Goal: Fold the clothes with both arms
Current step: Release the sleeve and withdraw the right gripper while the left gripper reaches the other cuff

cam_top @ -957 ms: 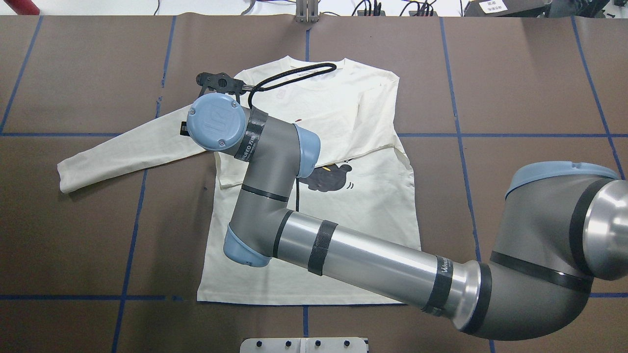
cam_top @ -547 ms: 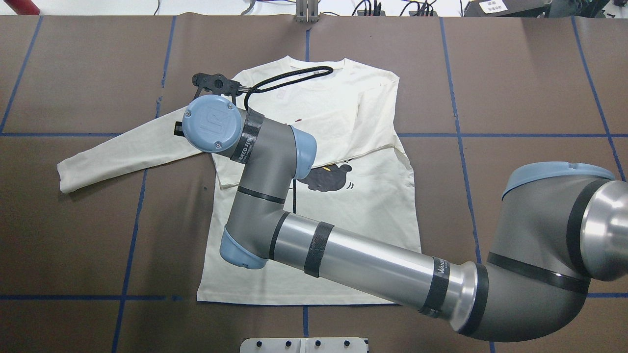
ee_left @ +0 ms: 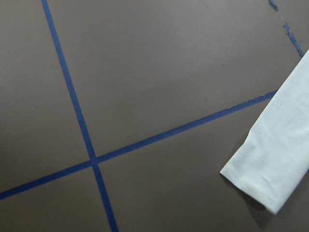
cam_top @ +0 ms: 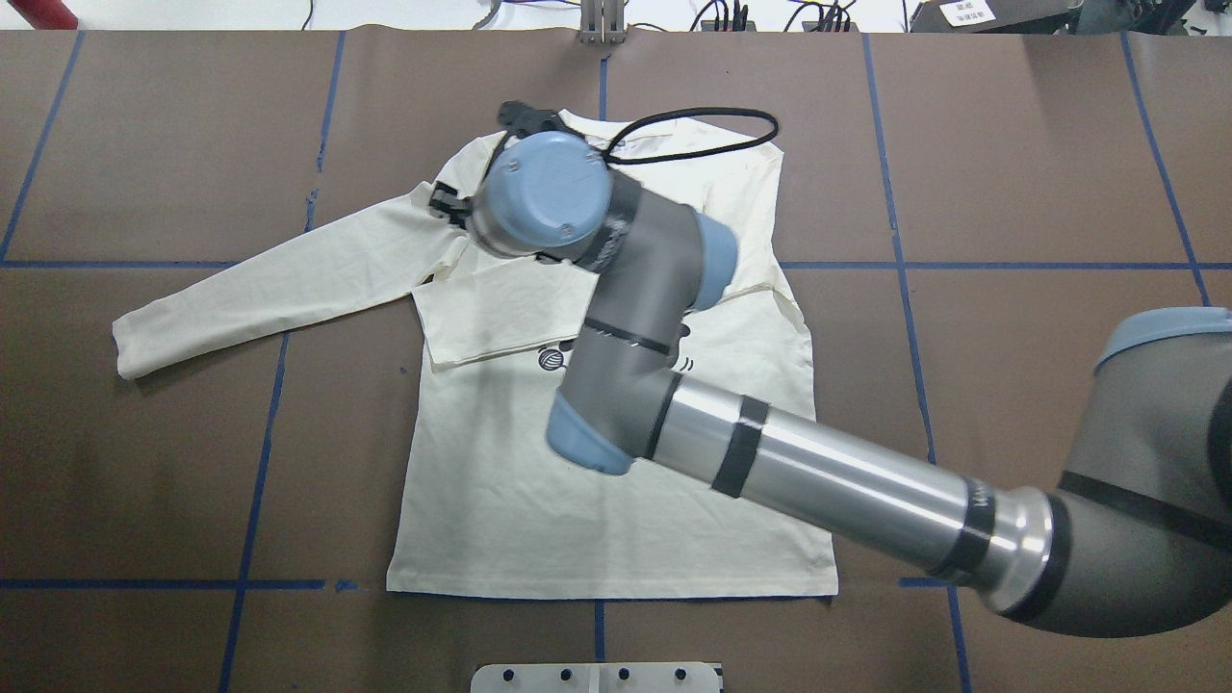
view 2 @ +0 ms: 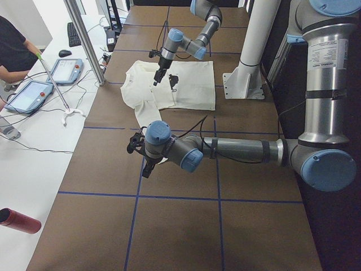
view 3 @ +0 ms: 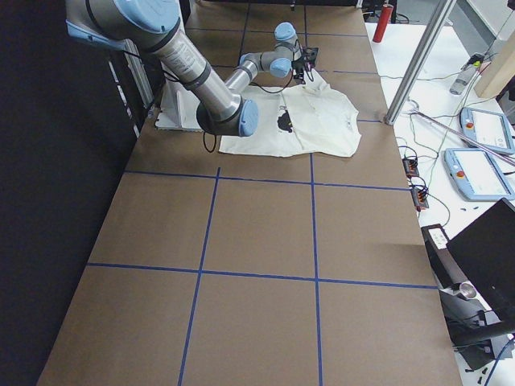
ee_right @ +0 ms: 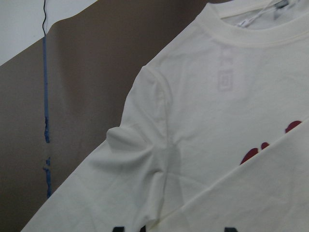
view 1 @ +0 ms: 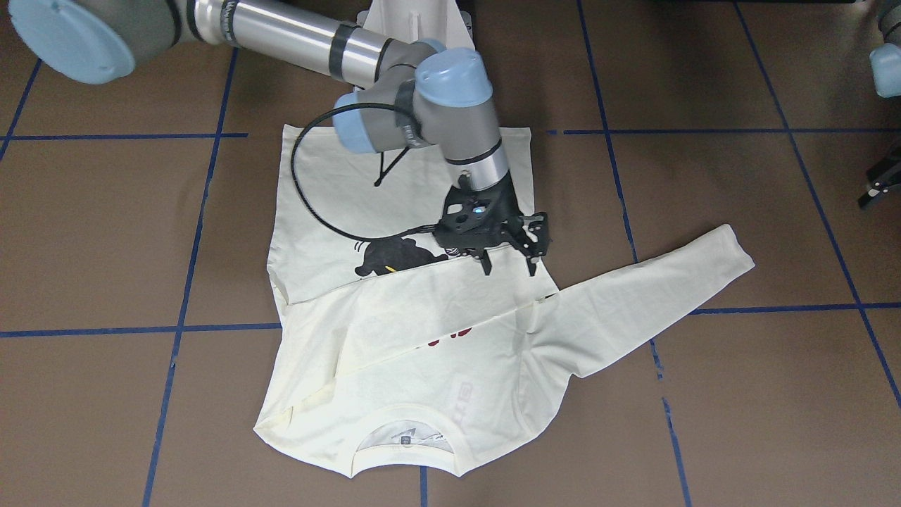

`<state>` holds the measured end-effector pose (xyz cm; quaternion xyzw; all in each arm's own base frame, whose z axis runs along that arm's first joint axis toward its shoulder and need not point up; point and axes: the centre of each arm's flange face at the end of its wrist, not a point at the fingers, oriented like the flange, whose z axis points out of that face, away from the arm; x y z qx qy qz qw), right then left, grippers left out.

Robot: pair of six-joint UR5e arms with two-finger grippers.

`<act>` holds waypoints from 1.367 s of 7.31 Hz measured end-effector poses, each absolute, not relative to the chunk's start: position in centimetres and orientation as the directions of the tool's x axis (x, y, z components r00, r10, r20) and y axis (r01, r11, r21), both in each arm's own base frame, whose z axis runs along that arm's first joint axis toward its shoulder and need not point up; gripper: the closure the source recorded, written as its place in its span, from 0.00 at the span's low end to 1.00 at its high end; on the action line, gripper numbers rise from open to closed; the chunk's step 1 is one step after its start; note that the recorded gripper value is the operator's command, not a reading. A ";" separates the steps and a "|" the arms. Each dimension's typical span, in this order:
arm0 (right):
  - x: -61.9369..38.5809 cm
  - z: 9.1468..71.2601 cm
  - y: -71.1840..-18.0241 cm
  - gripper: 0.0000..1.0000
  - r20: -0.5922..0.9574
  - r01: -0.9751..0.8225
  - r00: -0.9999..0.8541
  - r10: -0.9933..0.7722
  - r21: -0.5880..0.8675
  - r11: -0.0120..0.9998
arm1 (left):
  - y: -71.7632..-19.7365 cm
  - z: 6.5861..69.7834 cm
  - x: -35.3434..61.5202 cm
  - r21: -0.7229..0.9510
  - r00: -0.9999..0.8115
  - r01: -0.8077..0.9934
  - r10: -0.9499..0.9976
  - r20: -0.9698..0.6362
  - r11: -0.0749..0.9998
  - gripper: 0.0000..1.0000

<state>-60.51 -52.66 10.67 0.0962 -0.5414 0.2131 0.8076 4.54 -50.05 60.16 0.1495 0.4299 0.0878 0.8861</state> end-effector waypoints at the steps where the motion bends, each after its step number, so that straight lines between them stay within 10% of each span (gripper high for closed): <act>1: -55.1 14.5 -54.3 0.24 0.914 -0.421 0.320 0.251 -0.100 0.902 | -50.8 60.6 8.3 0.297 0.606 -0.021 0.248 -0.756 0.955 0.10; 7: -33.8 27.4 -55.0 0.22 0.915 -0.335 0.351 0.198 -0.075 0.939 | -51.2 61.6 22.1 0.183 0.654 0.014 0.129 -0.745 0.983 0.26; 8: -33.4 27.8 -54.8 0.02 0.914 -0.335 0.354 0.201 -0.076 0.939 | -51.0 62.0 22.9 0.171 0.657 0.007 0.124 -0.743 0.985 0.35; 10: -33.4 28.2 -54.6 0.04 0.912 -0.338 0.358 0.202 -0.075 0.938 | -50.7 62.3 23.8 0.162 0.658 -0.005 0.125 -0.742 0.987 0.84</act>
